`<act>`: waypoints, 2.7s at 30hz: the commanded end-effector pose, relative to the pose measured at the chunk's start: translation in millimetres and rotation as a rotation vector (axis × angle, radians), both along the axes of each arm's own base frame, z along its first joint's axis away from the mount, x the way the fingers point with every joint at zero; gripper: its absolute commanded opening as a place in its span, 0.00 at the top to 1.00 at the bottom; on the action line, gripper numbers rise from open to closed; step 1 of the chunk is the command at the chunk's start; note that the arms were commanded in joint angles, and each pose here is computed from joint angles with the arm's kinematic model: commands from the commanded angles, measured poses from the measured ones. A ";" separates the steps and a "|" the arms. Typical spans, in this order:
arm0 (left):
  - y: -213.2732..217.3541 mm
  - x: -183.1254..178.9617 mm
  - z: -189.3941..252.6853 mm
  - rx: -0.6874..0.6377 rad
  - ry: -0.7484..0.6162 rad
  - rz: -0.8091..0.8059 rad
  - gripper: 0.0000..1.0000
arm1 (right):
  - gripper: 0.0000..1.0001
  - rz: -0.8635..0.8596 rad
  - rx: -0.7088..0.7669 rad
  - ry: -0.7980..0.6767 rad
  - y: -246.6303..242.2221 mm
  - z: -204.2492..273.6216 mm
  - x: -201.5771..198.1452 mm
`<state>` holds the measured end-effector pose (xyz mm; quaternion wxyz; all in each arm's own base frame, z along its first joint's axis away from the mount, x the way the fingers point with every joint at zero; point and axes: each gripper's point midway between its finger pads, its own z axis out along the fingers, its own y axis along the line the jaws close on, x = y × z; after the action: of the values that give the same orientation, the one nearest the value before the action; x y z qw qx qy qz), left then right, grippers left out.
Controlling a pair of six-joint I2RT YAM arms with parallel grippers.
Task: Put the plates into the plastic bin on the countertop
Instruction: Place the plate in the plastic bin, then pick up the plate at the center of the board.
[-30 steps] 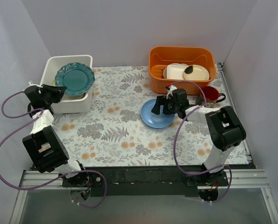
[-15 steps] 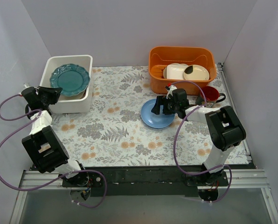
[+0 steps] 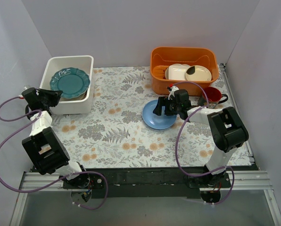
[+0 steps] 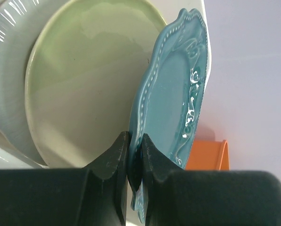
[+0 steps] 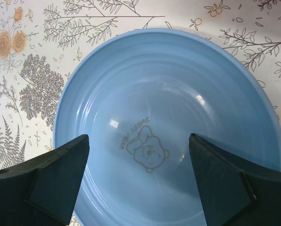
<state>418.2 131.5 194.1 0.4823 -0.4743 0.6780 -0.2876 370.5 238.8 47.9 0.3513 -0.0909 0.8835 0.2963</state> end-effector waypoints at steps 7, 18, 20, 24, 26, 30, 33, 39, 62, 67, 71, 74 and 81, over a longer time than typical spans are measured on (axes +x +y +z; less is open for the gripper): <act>16.6 11.8 48.8 0.107 -0.093 0.023 0.64 | 0.07 0.013 0.014 -0.003 5.4 6.5 2.5; 19.8 7.7 55.8 0.147 -0.087 0.042 0.02 | 0.07 0.014 0.015 -0.005 4.8 7.7 2.3; 22.2 6.6 56.8 0.159 -0.076 0.052 0.02 | 0.07 0.013 0.015 -0.003 4.9 7.4 2.4; 26.4 3.9 55.3 0.173 -0.042 0.078 0.02 | 0.07 0.012 0.015 0.001 4.8 5.8 2.0; 28.8 2.2 58.3 0.195 -0.036 0.092 0.02 | 0.07 0.011 0.018 0.001 5.4 5.7 2.5; 29.0 -1.4 69.3 0.246 -0.032 0.115 0.02 | 0.07 0.014 0.020 0.002 6.2 5.3 3.0; 29.5 -4.6 78.7 0.290 -0.029 0.135 0.02 | 0.07 0.013 0.021 0.003 6.3 4.9 3.2; 27.9 -8.3 92.4 0.356 -0.025 0.152 0.02 | 0.07 0.014 0.022 0.002 6.9 5.5 3.8; -32.1 9.1 119.6 0.424 -0.124 -0.060 0.02 | 0.07 0.018 0.023 -0.001 8.1 7.0 4.4; -64.7 18.3 119.2 0.460 -0.129 -0.145 0.02 | 0.07 0.017 0.026 0.001 8.0 7.2 3.4; -82.5 22.9 116.5 0.463 -0.133 -0.196 0.02 | 0.07 0.017 0.031 -0.003 7.9 10.1 3.4; -97.6 26.3 114.0 0.468 -0.135 -0.239 0.02 | 0.07 0.017 0.030 -0.009 7.8 12.0 2.9; -140.5 32.8 104.7 0.494 -0.117 -0.336 0.02 | 0.07 0.015 0.031 -0.018 7.3 17.5 0.8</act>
<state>447.2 11.4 286.9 0.5595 -0.2418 0.7618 -0.2193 369.3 241.6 48.6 0.3471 -0.0931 0.8824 0.3037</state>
